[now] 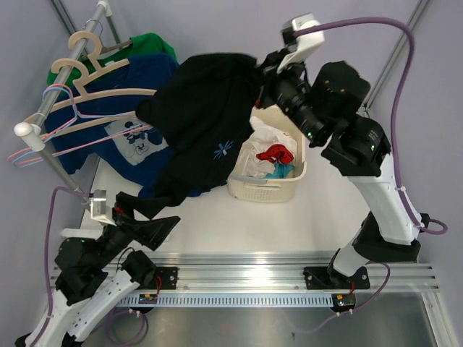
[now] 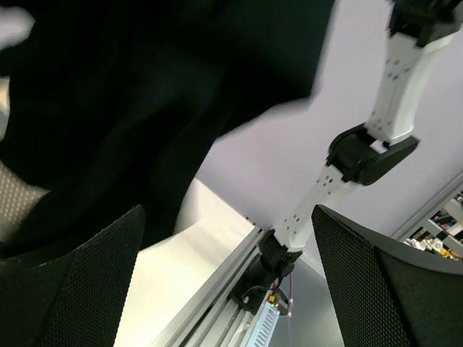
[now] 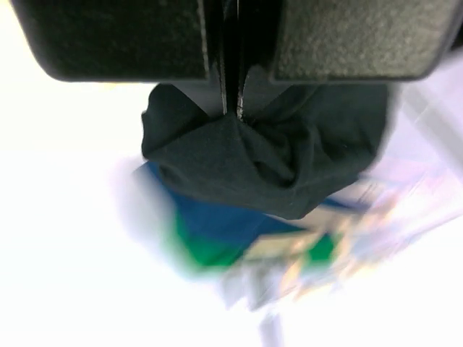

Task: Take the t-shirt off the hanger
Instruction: Place the T-shirt in the bin.

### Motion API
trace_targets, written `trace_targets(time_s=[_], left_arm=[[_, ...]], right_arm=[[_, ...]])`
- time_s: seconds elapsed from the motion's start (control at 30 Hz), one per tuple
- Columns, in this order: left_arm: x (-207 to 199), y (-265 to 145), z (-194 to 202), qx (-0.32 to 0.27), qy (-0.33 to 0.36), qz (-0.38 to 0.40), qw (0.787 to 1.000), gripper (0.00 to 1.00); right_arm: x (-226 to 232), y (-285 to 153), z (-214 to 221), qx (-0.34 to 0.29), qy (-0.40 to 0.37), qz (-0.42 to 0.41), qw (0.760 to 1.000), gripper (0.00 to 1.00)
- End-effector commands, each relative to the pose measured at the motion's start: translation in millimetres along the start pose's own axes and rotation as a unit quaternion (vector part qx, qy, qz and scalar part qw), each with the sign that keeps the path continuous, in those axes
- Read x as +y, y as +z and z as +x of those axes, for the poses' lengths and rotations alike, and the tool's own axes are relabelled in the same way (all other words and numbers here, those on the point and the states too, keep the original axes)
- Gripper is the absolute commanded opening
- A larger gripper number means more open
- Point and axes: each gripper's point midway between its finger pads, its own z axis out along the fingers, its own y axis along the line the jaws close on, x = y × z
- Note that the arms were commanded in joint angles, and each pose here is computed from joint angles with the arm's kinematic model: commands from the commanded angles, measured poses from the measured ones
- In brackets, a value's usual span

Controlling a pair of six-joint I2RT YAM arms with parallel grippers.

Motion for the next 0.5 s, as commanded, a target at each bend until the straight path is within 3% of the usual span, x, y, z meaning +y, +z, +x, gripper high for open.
trace_targets(time_s=[0.0,0.27,0.47], left_arm=[[1.7,1.8,6.8,-0.028,-0.003,0.031,0.999,0.99],[69.8,45.5,82.8,0.07,-0.05,-0.059,0.994,0.99],[67.1,53.9,98.3,0.099,-0.064,-0.038,0.992,0.99]], right_arm=[[-49.0,24.6,-11.6,-0.032,-0.068,0.096,0.993,0.0],[-134.9,51.3,-23.3,-0.054,-0.085,0.182,0.978,0.0],[-186.0,87.2,42.2,0.005,-0.069,0.198,0.978,0.0]])
